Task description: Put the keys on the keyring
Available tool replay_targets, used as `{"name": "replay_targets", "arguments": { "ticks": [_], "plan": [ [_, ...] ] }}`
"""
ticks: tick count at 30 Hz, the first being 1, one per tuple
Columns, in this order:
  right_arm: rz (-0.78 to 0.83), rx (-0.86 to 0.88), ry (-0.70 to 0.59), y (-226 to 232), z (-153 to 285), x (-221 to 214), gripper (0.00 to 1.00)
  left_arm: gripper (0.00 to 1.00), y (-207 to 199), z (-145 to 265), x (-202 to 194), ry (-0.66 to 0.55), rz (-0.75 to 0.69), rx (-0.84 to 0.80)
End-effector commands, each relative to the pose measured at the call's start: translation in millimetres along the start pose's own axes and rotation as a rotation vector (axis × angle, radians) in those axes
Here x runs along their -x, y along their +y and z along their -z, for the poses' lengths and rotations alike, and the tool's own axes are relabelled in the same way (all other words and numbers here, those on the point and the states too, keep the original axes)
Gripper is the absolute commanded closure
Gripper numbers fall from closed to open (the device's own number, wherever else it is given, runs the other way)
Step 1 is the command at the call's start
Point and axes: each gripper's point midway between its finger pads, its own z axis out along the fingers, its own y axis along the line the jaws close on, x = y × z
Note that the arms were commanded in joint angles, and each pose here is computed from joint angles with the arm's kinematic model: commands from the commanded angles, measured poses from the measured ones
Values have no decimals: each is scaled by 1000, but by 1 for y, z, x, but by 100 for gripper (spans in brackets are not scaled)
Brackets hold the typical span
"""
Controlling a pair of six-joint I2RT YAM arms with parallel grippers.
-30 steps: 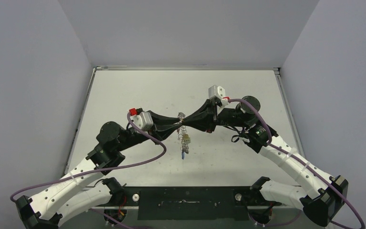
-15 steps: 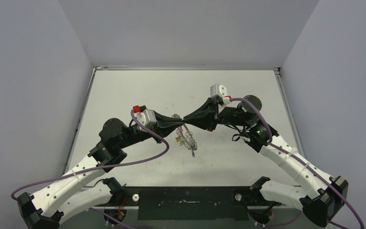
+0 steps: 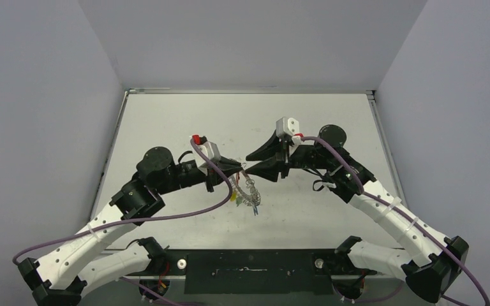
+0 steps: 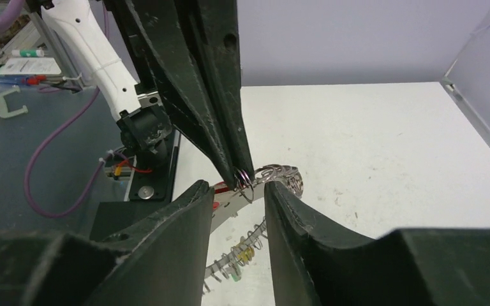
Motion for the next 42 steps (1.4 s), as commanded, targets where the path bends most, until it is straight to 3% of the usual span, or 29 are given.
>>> {"name": "replay_targets", "arguments": {
  "ticks": [1,4,7,17,35,42],
  "plan": [
    [160,40,-4,12,7,29,58,100,7,7,6,109,-77,15],
    [185,43,18,11,8,30,50,100,3,9,4,189,-110,-33],
    [203,56,35,11,7,32,50,100,-2,10,12,245,-152,-92],
    [203,112,133,16,2,8,61,100,-15,12,17,392,-178,-252],
    [153,119,124,18,-9,-2,73,100,-23,0,22,350,-140,-313],
    [146,130,161,18,-9,-11,88,100,-24,-2,24,329,-134,-308]
  ]
}}
